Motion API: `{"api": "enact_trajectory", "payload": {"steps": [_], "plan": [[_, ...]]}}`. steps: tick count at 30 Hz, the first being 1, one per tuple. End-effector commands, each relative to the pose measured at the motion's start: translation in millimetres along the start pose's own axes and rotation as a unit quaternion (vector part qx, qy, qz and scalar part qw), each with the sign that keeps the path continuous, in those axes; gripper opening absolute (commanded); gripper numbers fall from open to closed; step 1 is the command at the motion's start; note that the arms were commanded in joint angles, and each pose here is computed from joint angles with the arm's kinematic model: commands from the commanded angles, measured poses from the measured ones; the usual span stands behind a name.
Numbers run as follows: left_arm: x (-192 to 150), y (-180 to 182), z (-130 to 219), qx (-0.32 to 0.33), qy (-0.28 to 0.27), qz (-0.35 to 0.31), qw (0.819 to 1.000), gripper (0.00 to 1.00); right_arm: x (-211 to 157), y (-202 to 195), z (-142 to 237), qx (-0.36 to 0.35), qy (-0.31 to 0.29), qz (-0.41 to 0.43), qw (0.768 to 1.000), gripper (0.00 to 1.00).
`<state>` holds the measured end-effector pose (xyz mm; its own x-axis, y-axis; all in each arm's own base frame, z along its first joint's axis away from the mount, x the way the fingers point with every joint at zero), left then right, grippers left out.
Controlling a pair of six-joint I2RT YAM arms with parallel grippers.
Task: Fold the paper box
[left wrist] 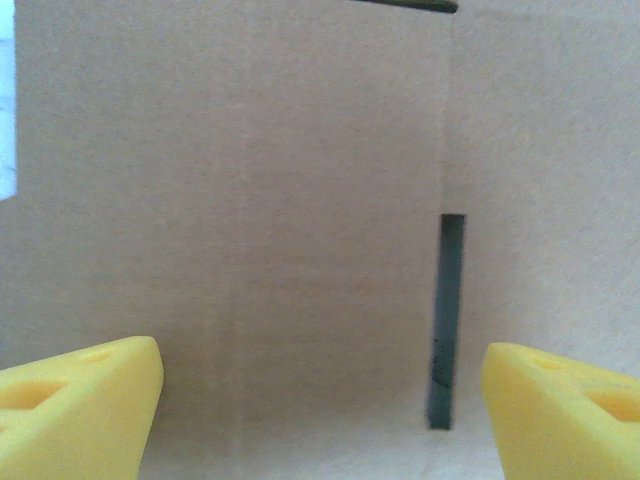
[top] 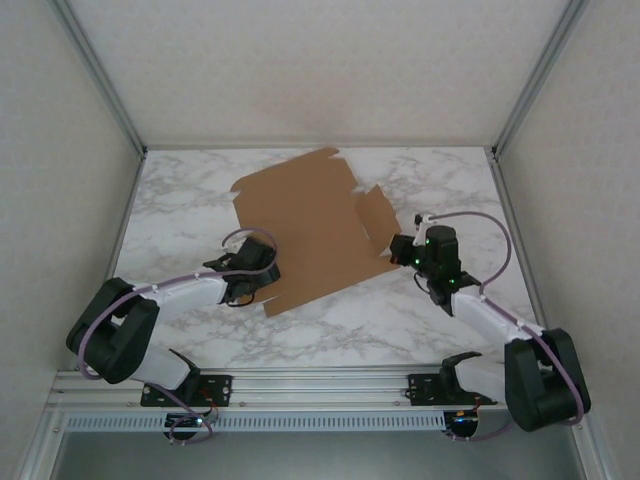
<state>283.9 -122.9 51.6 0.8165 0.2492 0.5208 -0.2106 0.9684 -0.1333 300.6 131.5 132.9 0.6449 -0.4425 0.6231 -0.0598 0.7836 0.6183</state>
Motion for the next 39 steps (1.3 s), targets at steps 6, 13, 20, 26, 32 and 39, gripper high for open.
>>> {"api": "enact_trajectory", "payload": {"steps": [6, 13, 20, 26, 32, 39], "plan": [[19, 3, 15, 0.031, -0.031, -0.02, 0.999, 0.85, -24, -22, 38, -0.064, -0.02, 0.002, 0.998, 0.0], [45, -61, 54, -0.034, -0.076, -0.107, 0.991, 0.95, -17, -3, 48, -0.047, 0.001, -0.036, 0.998, 0.0], [5, -151, 96, -0.08, -0.15, -0.338, 0.926, 0.98, 8, 23, 59, -0.053, 0.01, -0.099, 0.994, 0.0], [-49, -181, 115, -0.08, -0.181, -0.519, 0.832, 1.0, 13, 33, 54, -0.064, 0.039, -0.132, 0.988, 0.0], [-70, -181, 99, -0.029, -0.192, -0.573, 0.796, 1.0, 16, 41, 52, -0.055, 0.048, -0.15, 0.986, 0.0], [-73, -175, 72, 0.102, -0.23, -0.597, 0.762, 1.0, 17, 46, 55, -0.046, 0.052, -0.16, 0.985, 0.0]]}}
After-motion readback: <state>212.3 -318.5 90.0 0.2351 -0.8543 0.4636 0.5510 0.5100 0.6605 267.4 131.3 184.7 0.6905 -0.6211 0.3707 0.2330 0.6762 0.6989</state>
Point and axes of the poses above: each hand's point on the last joint's axis, 136 mm out from that joint toward the fingers, its own z axis back along the fingers, its own y axis along the line the jaws close on, x = y × z, the point moved 2 cm from there along z, back along the fingers, and after that the axes turned 12 degrees about -z, right-handed, at the moved point
